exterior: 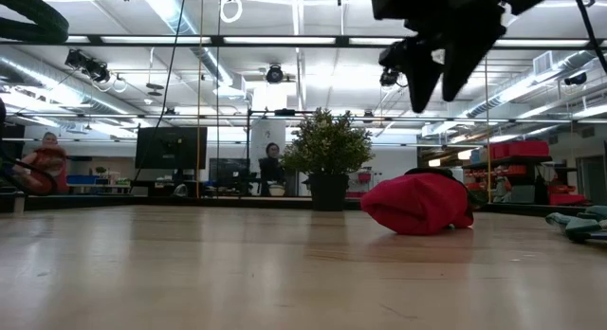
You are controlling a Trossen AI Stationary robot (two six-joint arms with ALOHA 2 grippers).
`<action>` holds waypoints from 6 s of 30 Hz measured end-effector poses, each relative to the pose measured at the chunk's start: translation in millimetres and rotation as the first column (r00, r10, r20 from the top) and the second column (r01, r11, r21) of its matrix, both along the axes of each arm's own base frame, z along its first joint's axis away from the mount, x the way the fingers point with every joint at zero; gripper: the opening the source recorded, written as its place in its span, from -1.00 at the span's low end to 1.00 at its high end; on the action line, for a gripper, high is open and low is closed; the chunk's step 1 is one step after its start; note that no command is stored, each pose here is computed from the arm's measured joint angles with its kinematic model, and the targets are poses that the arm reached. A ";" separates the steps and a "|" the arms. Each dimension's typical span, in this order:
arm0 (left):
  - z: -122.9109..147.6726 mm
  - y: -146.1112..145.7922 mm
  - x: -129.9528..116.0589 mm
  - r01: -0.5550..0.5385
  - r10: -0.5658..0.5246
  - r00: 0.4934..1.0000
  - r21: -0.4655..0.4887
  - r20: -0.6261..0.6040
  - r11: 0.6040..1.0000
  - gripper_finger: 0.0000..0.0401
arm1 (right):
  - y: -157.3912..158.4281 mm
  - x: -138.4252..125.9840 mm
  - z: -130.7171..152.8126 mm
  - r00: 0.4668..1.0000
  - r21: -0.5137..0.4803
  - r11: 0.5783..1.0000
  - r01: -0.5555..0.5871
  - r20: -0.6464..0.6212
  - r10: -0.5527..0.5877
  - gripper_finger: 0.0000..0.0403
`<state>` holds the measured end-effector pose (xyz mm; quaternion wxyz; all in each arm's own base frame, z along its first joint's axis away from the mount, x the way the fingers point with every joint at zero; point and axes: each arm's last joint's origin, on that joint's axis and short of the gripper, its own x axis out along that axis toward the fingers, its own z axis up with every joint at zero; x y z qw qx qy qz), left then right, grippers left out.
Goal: Pick & Place Garden tools in Gardening bag
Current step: Put the green shear scissors into the gardening bag
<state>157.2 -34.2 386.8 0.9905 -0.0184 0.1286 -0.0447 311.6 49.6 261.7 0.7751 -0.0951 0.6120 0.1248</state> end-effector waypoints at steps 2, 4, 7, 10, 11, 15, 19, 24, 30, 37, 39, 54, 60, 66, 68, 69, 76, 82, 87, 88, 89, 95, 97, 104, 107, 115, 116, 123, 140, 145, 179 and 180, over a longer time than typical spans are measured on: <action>0.0 0.0 0.0 -0.001 0.001 1.000 -0.005 0.000 1.000 -0.92 | 1.2 -2.6 -5.8 1.000 -0.004 1.000 -0.004 -0.022 0.004 0.15; 0.0 0.0 0.0 -0.003 0.003 1.000 -0.011 -0.001 1.000 -0.92 | 2.8 -5.3 -11.3 0.999 -0.004 1.000 0.006 -0.045 -0.006 0.22; 0.0 0.0 0.0 -0.003 0.003 1.000 -0.011 -0.001 1.000 -0.92 | 7.0 -11.4 -19.7 0.996 -0.007 1.000 0.011 -0.092 -0.011 0.29; -0.1 0.0 0.0 -0.003 0.002 1.000 -0.009 -0.001 1.000 -0.92 | 13.7 -18.7 -29.7 0.989 0.012 1.000 -0.014 -0.144 0.016 0.32; 0.0 0.0 0.0 -0.003 0.003 1.000 -0.009 -0.001 1.000 -0.92 | 16.3 -20.9 -32.9 0.987 0.026 0.999 -0.024 -0.158 0.027 0.33; 0.0 0.0 0.0 -0.002 0.002 1.000 -0.008 -0.001 1.000 -0.92 | 27.8 -31.1 -44.0 0.973 0.071 0.995 -0.064 -0.218 0.078 0.32; 0.0 0.0 0.0 -0.002 0.002 1.000 -0.008 -0.001 1.000 -0.92 | 39.6 -40.6 -51.8 0.957 0.094 0.990 -0.106 -0.262 0.127 0.29; -0.1 0.0 0.0 -0.002 0.002 1.000 -0.008 -0.001 1.000 -0.92 | 54.2 -54.5 -61.3 0.927 0.085 0.978 -0.191 -0.311 0.208 0.25; 0.0 0.0 0.0 -0.002 0.002 1.000 -0.007 -0.001 1.000 -0.92 | 63.9 -65.5 -69.8 0.884 0.088 0.944 -0.317 -0.332 0.328 0.21; -0.1 0.0 0.0 -0.002 0.002 1.000 -0.007 -0.001 1.000 -0.92 | 63.8 -73.5 -81.8 0.854 0.084 0.921 -0.381 -0.350 0.385 0.16; 0.0 0.0 0.0 -0.002 0.002 1.000 -0.008 -0.001 1.000 -0.92 | 63.1 -75.1 -85.7 0.853 0.084 0.921 -0.381 -0.351 0.385 0.15; 0.0 0.7 0.1 -0.028 0.028 1.000 -0.001 0.001 1.000 -0.92 | 59.1 -82.5 -109.8 0.859 0.068 0.915 -0.398 -0.323 0.398 0.01; 0.0 0.8 0.1 -0.028 0.028 1.000 -0.001 0.001 1.000 -0.92 | 58.4 -84.3 -110.3 0.868 0.062 0.931 -0.360 -0.344 0.359 -0.03; 0.0 0.7 0.1 -0.028 0.028 1.000 -0.001 0.001 1.000 -0.92 | 59.9 -80.7 -103.2 0.893 0.051 0.959 -0.279 -0.353 0.279 -0.03; 0.0 0.8 0.1 -0.028 0.028 1.000 -0.001 0.001 1.000 -0.92 | 61.6 -76.9 -99.0 0.898 0.055 0.957 -0.285 -0.333 0.286 -0.03; 0.0 0.8 0.1 -0.028 0.028 1.000 -0.001 0.001 1.000 -0.92 | 62.5 -75.0 -96.7 0.901 0.056 0.956 -0.289 -0.323 0.291 -0.03; 0.0 0.8 0.1 -0.028 0.028 1.000 -0.001 0.001 1.000 -0.92 | 63.2 -62.5 -84.7 0.924 -0.054 0.947 -0.316 -0.246 0.294 -0.03; 0.1 0.8 0.0 -0.029 0.029 1.000 -0.005 0.001 1.000 -0.92 | 57.1 -59.1 -85.1 0.925 -0.071 0.944 -0.323 -0.235 0.298 -0.02; 0.0 0.8 0.0 -0.029 0.029 1.000 -0.007 0.001 1.000 -0.92 | 51.9 -61.9 -94.8 0.921 -0.071 0.941 -0.332 -0.240 0.307 -0.02; 0.0 0.7 0.1 -0.029 0.029 1.000 -0.007 0.000 1.000 -0.92 | 51.5 -62.2 -95.9 0.921 -0.071 0.941 -0.332 -0.239 0.307 -0.02; 0.1 0.8 0.0 -0.030 0.030 1.000 -0.008 0.001 1.000 -0.92 | 51.3 -62.6 -96.4 0.922 -0.072 0.941 -0.330 -0.241 0.304 -0.02; 0.0 0.8 0.1 -0.028 0.028 1.000 -0.001 0.001 1.000 -0.92 | 52.3 -60.5 -96.4 0.928 -0.070 0.943 -0.324 -0.218 0.303 -0.02; 0.1 0.8 0.0 -0.028 0.028 1.000 -0.001 0.001 1.000 -0.92 | 52.5 -58.0 -96.4 0.933 -0.069 0.945 -0.320 -0.194 0.302 -0.02; 0.3 0.7 -0.1 -0.024 0.024 1.000 -0.002 0.003 1.000 -0.92 | 52.4 -57.3 -96.4 0.935 -0.068 0.946 -0.318 -0.188 0.301 -0.02; 1.9 0.2 0.3 -0.010 0.010 1.000 -0.010 0.019 1.000 -0.92 | 52.0 -58.3 -96.5 0.931 -0.069 0.943 -0.326 -0.198 0.308 -0.02; 2.8 -0.3 -0.2 0.013 -0.012 1.000 -0.006 0.027 1.000 -0.92 | 52.2 -57.9 -96.5 0.930 -0.069 0.942 -0.329 -0.194 0.311 -0.02; 2.8 -0.4 -0.2 0.016 -0.016 0.999 -0.006 0.027 1.000 -0.92 | 52.2 -57.9 -96.5 0.932 -0.069 0.944 -0.323 -0.194 0.305 -0.02; 2.6 -0.6 -0.3 0.024 -0.024 0.999 -0.007 0.026 1.000 -0.92 | 52.2 -57.9 -96.5 0.936 -0.068 0.948 -0.312 -0.194 0.294 -0.02; 2.6 -0.6 -0.2 0.024 -0.024 0.999 -0.008 0.026 1.000 -0.92 | 52.2 -57.8 -96.5 0.933 -0.069 0.944 -0.322 -0.193 0.304 -0.02; 2.6 -0.6 -0.2 0.024 -0.023 0.999 -0.009 0.026 1.000 -0.92 | 52.2 -57.8 -96.5 0.933 -0.069 0.944 -0.323 -0.193 0.305 -0.02; 16.4 5.3 -24.6 0.026 -0.021 0.990 -0.032 0.137 0.999 -0.92 | 52.5 -57.2 -96.7 0.935 -0.068 0.945 -0.319 -0.186 0.302 -0.02; 16.5 5.5 -25.5 0.026 -0.021 0.990 -0.032 0.137 0.999 -0.92 | 52.5 -57.2 -96.7 0.935 -0.068 0.945 -0.319 -0.186 0.302 -0.02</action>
